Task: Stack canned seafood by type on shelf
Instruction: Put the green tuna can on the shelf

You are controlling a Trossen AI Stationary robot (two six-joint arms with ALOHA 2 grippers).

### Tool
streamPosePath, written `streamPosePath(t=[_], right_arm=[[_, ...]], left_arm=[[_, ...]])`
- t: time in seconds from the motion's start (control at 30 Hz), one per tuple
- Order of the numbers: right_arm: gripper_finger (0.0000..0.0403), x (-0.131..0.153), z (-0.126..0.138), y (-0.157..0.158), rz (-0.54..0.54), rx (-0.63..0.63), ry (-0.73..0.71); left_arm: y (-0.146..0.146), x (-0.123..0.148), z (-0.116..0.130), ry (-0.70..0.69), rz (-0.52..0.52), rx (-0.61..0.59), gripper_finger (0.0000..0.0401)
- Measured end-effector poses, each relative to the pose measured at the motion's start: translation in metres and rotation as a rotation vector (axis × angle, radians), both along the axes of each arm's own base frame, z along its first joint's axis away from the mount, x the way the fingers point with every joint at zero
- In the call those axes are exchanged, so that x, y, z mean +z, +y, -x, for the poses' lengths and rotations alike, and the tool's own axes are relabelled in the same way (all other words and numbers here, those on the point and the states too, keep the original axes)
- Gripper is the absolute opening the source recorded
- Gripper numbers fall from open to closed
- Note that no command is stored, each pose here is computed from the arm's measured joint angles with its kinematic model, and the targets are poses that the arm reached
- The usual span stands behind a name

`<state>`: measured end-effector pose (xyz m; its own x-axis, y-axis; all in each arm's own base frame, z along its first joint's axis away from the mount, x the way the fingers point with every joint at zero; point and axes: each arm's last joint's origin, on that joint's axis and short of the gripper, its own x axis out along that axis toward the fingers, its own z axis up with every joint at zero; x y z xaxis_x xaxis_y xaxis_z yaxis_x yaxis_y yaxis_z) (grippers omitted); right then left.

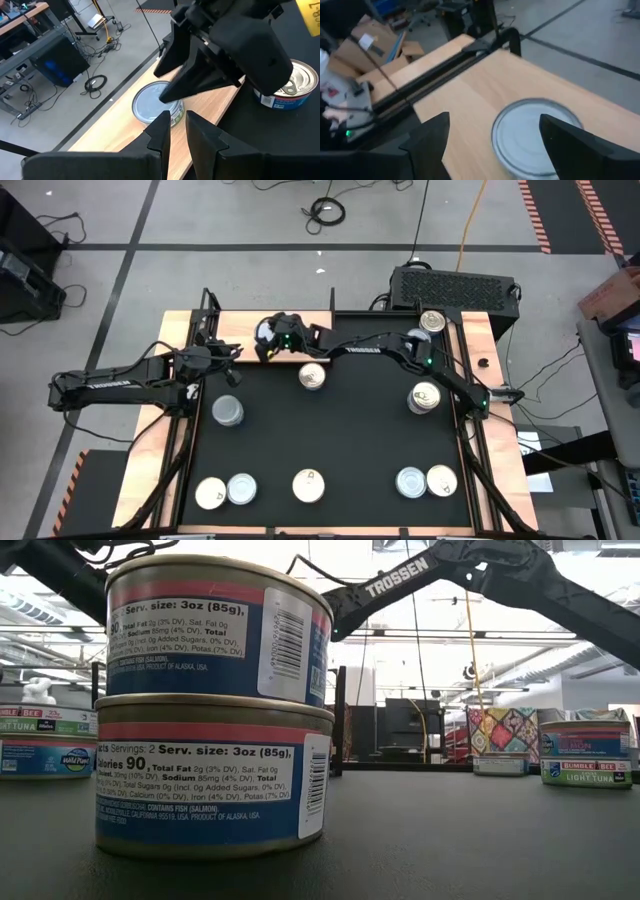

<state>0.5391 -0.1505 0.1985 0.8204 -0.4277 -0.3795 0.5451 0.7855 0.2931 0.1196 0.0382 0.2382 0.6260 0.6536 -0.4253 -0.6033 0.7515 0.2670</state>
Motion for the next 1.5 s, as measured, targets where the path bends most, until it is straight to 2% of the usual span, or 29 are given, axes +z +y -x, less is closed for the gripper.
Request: streamPosePath(t=[0.1,0.17,0.23,0.37,0.4,0.63,0.8,0.93,1.13,1.27,1.37,1.5], right_arm=[[0.0258,-0.003,0.001,0.001,-0.020,0.029,0.024],[0.0221,-0.004,0.001,0.002,-0.032,0.049,0.043],[0.0170,-0.006,0.002,0.002,-0.021,0.059,0.068],[0.0039,-0.008,0.002,0.004,-0.007,0.128,0.099],[0.0020,-0.008,0.002,0.005,0.002,0.145,0.105],[0.0002,-0.010,0.003,0.005,-0.001,0.162,0.129],[0.0001,-0.021,0.001,0.006,-0.003,0.162,0.153],[0.0000,-0.021,-0.004,0.014,0.105,0.224,0.162],[0.0000,0.010,-0.013,0.034,0.277,0.340,0.189],[0.0000,0.035,-0.012,0.041,0.373,0.410,0.273],[0.0000,0.054,-0.007,0.045,0.399,0.433,0.351],[0.0000,0.082,0.013,0.051,0.411,0.429,0.413]], left_arm=[[0.000,0.000,0.000,0.000,0.000,0.000,0.0065],[0.000,0.000,0.000,-0.001,0.000,0.000,0.0065],[0.000,0.001,0.000,-0.008,0.000,-0.001,0.0065],[-0.001,0.002,-0.002,-0.029,0.015,-0.034,0.0065],[-0.001,0.002,-0.002,-0.030,0.018,-0.040,0.0065],[-0.001,0.002,-0.002,-0.036,0.018,-0.042,0.0065],[-0.001,0.002,-0.002,-0.037,0.019,-0.041,0.0065],[-0.001,0.002,-0.002,-0.037,0.021,-0.045,0.0065],[-0.001,0.002,-0.002,-0.034,0.020,-0.046,0.0065],[-0.001,0.002,-0.002,-0.034,0.020,-0.046,0.0065],[-0.001,0.001,-0.002,-0.027,0.027,-0.057,0.0065],[-0.002,0.001,-0.002,-0.023,0.035,-0.069,0.0065]])
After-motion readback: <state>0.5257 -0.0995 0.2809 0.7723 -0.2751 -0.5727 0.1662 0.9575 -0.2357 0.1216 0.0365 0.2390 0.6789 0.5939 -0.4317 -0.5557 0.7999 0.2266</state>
